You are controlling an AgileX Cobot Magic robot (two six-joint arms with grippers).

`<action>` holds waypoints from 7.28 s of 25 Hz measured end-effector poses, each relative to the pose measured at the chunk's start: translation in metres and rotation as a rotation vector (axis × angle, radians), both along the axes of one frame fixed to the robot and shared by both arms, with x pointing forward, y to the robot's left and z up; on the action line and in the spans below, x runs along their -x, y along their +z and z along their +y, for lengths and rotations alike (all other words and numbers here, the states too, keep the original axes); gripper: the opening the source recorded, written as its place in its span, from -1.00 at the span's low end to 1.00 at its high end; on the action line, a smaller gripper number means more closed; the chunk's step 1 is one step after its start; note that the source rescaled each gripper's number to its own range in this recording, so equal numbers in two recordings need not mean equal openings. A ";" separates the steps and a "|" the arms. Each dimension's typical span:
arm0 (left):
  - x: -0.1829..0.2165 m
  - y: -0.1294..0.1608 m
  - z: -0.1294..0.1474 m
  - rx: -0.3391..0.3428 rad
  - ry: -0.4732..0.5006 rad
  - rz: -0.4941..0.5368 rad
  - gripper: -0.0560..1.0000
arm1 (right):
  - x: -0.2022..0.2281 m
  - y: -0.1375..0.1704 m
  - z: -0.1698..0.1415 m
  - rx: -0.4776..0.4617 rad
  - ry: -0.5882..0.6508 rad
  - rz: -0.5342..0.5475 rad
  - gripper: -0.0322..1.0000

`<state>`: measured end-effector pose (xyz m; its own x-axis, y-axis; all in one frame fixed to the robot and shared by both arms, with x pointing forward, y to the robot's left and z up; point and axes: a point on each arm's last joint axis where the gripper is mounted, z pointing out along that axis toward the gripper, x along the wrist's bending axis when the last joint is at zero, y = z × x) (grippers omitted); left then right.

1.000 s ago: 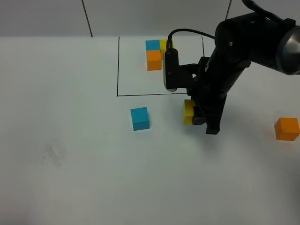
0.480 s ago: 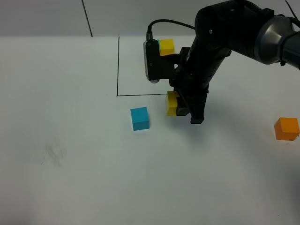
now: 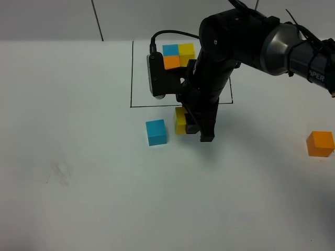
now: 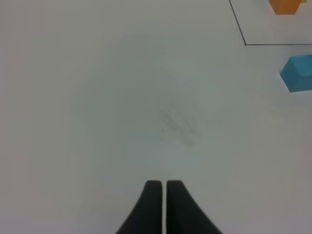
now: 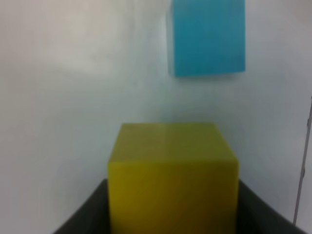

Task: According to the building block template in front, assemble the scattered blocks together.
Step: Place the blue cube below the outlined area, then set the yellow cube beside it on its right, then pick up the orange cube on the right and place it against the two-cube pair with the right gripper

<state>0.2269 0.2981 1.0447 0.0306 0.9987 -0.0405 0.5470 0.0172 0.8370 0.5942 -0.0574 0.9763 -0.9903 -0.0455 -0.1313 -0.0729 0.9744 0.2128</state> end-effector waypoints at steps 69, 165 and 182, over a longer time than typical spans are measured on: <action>0.000 0.000 0.000 0.000 0.000 0.000 -0.89 | -0.034 -0.052 0.024 0.008 0.060 0.016 0.11; 0.000 0.000 0.000 0.000 0.000 0.000 -0.89 | -0.052 0.028 -0.080 0.143 -0.495 0.010 -0.91; 0.000 0.000 0.000 0.000 0.000 0.000 -0.89 | 0.030 0.029 -0.222 0.138 -0.991 0.100 -0.91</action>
